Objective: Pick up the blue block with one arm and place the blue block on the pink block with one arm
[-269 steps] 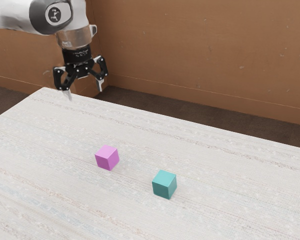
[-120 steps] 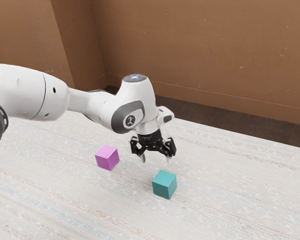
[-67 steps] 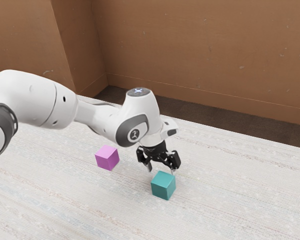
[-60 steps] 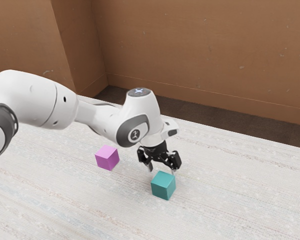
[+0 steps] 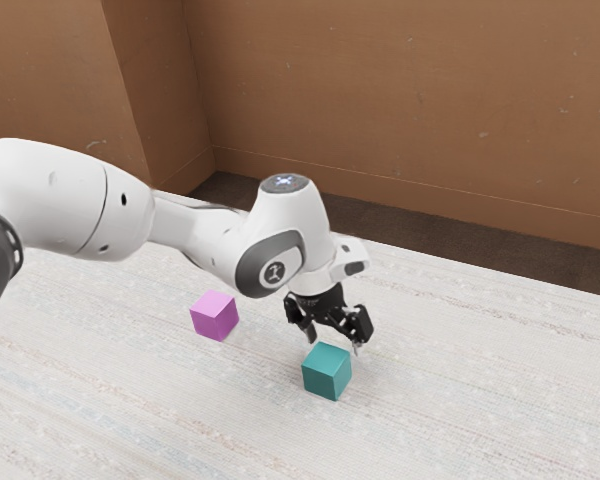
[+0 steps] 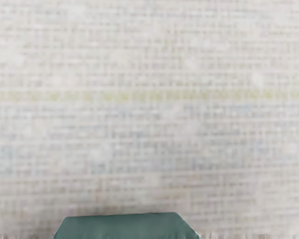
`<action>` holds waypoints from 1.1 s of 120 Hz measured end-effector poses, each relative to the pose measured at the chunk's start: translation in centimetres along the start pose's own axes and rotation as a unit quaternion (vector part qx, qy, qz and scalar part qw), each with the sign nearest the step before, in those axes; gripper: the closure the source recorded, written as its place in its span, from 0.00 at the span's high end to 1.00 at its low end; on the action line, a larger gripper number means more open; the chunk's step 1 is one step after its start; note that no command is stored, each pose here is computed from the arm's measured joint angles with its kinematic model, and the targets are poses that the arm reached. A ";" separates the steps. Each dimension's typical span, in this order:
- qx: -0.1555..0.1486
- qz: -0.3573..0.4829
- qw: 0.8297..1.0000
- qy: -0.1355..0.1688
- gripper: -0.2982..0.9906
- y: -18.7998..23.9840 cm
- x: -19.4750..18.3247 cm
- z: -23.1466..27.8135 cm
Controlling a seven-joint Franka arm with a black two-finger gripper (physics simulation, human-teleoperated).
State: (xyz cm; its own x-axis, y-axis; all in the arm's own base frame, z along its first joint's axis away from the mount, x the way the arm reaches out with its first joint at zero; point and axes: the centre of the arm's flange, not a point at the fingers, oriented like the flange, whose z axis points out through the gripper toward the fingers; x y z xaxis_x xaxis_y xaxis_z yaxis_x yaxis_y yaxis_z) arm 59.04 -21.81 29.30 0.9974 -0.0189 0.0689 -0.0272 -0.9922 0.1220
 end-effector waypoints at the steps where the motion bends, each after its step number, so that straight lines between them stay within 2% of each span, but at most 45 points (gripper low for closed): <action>1: 0.000 -0.001 1.000 -0.001 0.77 0.0 -0.1 0.0; 67: -0.004 -0.033 0.999 -0.027 0.77 -0.8 -2.8 1.4; 132: -0.004 -0.045 0.998 -0.039 0.77 -1.5 -2.2 4.0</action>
State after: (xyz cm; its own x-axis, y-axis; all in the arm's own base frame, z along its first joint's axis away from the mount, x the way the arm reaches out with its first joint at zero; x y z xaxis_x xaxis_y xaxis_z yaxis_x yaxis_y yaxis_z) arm 57.20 -20.81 24.98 0.9980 0.0595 -0.0203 0.0617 -0.9893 0.1324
